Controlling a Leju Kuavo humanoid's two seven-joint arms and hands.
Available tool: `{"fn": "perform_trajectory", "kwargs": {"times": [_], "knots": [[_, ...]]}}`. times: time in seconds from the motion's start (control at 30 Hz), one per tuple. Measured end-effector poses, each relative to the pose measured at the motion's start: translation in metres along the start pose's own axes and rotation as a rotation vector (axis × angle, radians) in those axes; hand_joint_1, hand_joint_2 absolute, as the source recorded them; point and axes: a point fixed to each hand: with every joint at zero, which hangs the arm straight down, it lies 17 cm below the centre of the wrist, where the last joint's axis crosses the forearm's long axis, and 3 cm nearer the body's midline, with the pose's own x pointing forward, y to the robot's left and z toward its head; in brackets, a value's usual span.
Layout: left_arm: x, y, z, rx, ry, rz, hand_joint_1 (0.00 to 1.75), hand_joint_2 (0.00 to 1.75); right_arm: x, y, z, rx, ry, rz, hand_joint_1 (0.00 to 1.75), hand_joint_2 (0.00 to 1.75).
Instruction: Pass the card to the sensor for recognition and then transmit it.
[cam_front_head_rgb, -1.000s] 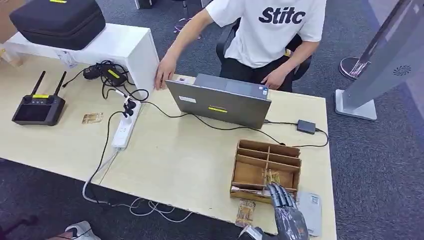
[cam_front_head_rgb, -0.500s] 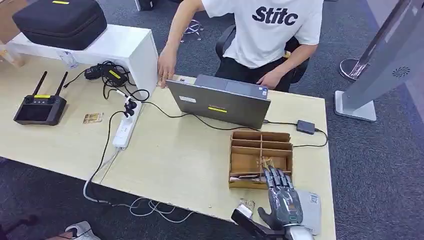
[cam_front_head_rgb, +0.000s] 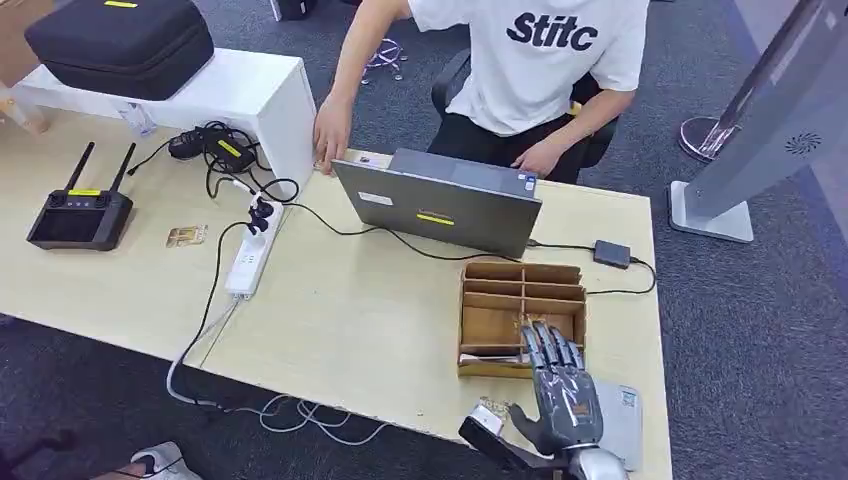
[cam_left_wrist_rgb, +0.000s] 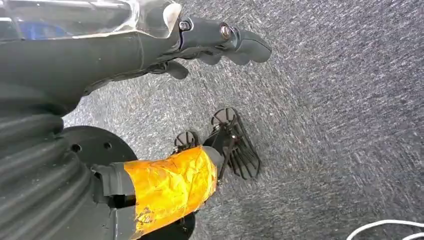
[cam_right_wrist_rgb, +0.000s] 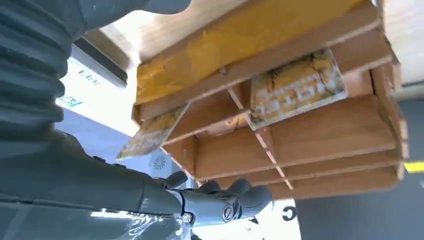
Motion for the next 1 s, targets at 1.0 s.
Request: {"fn": "perform_trajectory", "kwargs": {"times": [1.0], "knots": [[-0.001, -0.004, 0.001, -0.005, 0.001, -0.025, 0.0, 1.75, -0.023, -0.033, -0.014, -0.105, 0.112, 0.158, 0.0, 1.75]]}}
